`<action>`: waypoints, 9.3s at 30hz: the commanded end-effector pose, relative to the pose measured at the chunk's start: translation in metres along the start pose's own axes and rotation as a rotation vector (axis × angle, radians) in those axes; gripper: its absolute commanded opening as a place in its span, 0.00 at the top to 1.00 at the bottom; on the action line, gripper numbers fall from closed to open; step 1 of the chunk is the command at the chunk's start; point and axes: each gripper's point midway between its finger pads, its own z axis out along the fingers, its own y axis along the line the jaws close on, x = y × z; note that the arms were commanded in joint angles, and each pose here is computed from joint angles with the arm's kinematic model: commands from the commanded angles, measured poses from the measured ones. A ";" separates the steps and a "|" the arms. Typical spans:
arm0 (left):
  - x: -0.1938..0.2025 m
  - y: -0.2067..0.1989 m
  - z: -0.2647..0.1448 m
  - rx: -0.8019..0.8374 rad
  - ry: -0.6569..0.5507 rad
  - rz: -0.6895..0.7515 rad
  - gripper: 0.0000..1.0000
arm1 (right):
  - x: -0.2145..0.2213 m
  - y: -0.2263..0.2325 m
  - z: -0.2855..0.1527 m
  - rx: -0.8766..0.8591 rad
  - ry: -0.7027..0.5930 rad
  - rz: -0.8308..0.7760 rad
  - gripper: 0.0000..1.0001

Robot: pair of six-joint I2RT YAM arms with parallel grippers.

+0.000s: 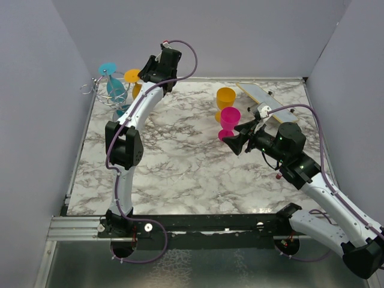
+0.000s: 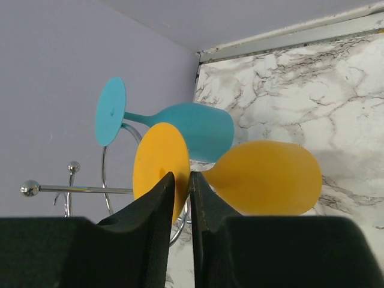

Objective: Take the wine glass off the wine glass rack

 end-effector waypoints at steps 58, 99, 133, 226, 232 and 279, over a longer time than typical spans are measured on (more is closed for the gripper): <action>-0.069 0.122 -0.229 0.640 -0.394 -0.863 1.00 | -0.040 0.025 -0.017 -0.083 -0.081 0.042 0.33; 0.065 0.029 -0.314 1.253 -0.213 -1.115 1.00 | -0.124 0.109 -0.013 -0.588 -0.142 0.284 0.21; 0.098 0.013 -0.285 1.101 -0.174 -0.848 0.01 | -0.001 0.040 0.002 -0.177 0.225 0.197 0.99; -0.032 0.034 -0.056 0.333 -0.049 -0.571 0.01 | -0.035 0.014 -0.047 0.056 -0.059 -0.082 0.24; -0.041 0.009 -0.033 0.425 -0.036 -0.627 0.01 | -0.035 0.012 -0.047 0.069 -0.057 -0.081 0.24; 0.037 0.018 -0.020 0.437 0.153 -0.534 0.01 | -0.031 0.009 -0.043 0.078 -0.046 -0.073 0.24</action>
